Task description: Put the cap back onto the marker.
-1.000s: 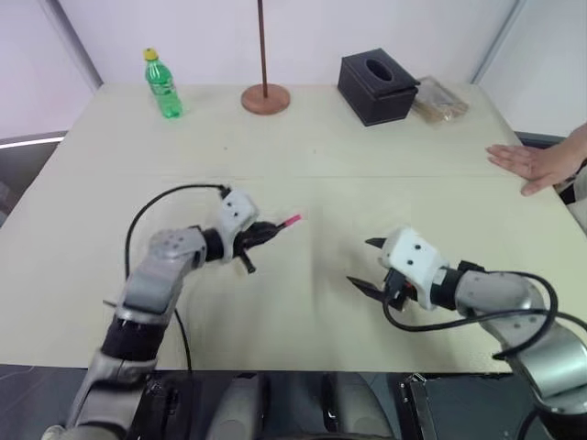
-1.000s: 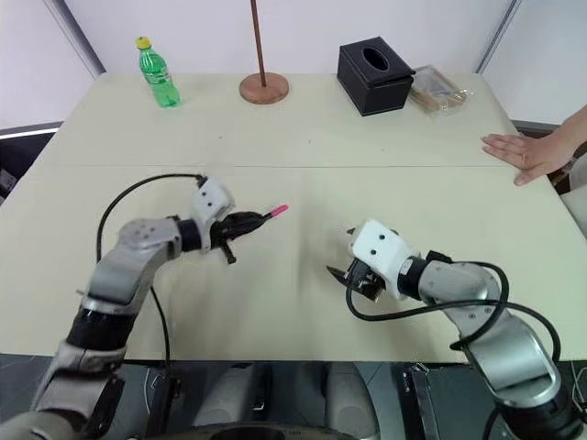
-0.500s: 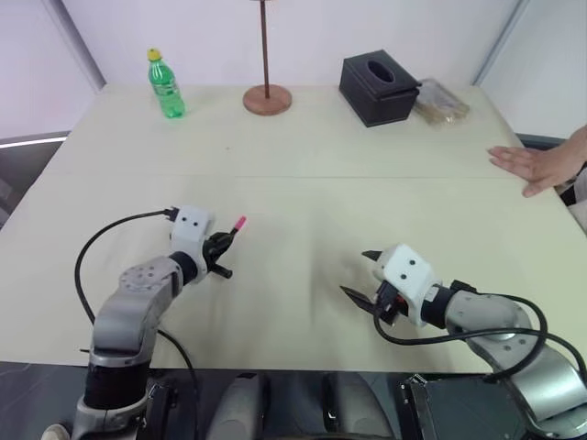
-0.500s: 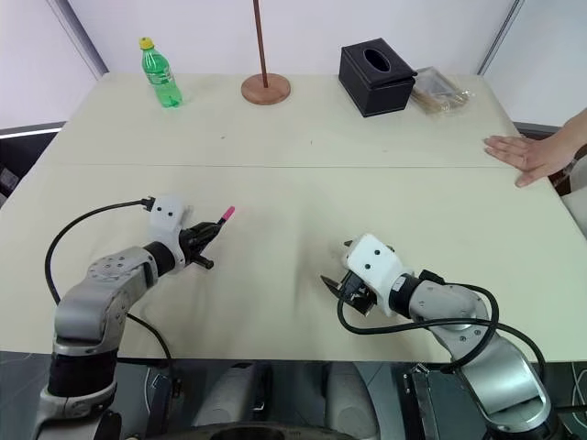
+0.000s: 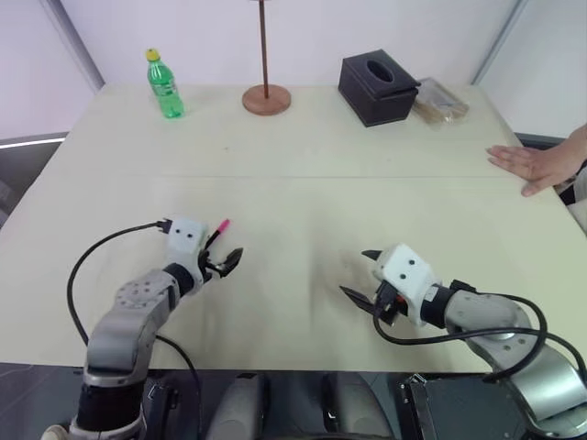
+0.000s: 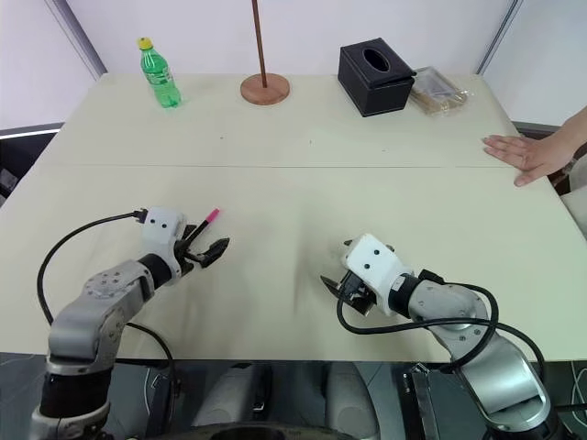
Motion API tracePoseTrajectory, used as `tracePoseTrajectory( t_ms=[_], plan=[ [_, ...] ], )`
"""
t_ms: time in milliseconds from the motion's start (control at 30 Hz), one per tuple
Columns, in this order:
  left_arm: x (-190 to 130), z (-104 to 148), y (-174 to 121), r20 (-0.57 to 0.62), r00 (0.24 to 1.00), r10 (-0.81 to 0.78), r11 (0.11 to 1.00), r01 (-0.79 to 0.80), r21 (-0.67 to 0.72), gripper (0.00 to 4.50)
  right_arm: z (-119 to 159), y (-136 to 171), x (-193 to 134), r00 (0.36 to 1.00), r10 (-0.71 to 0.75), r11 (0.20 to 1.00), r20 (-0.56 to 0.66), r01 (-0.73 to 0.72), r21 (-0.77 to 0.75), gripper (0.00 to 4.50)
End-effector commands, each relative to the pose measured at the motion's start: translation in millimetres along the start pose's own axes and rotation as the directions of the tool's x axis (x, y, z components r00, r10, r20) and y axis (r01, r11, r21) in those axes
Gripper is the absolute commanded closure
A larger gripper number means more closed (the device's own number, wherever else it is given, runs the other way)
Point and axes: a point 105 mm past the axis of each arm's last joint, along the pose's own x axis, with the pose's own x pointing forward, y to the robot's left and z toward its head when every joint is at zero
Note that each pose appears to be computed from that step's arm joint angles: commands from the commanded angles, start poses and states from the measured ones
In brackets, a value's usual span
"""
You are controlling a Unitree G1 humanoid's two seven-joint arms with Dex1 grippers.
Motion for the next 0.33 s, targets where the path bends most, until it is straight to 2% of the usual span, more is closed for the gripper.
tracePoseTrajectory(
  t_ms=[33, 167, 333],
  plan=[
    [-12, 28, 0, 0.153, 0.988, -0.007, 0.998, -0.003, 0.059, 0.01, 10, 3, -2, 0.999, 0.023, 0.999, 0.034, -0.022, -0.031, 0.56],
    [-21, 38, -4, 0.217, 0.976, -0.014, 0.997, -0.004, 0.081, 0.01, 11, 2, -2, 0.999, 0.038, 0.999, 0.038, -0.037, -0.031, 0.56],
    [-51, 45, 6, 0.265, 0.962, 0.065, 0.993, -0.088, 0.074, 0.01, 18, 1, -4, 0.995, 0.077, 0.997, 0.067, -0.076, -0.025, 0.56]
  ],
)
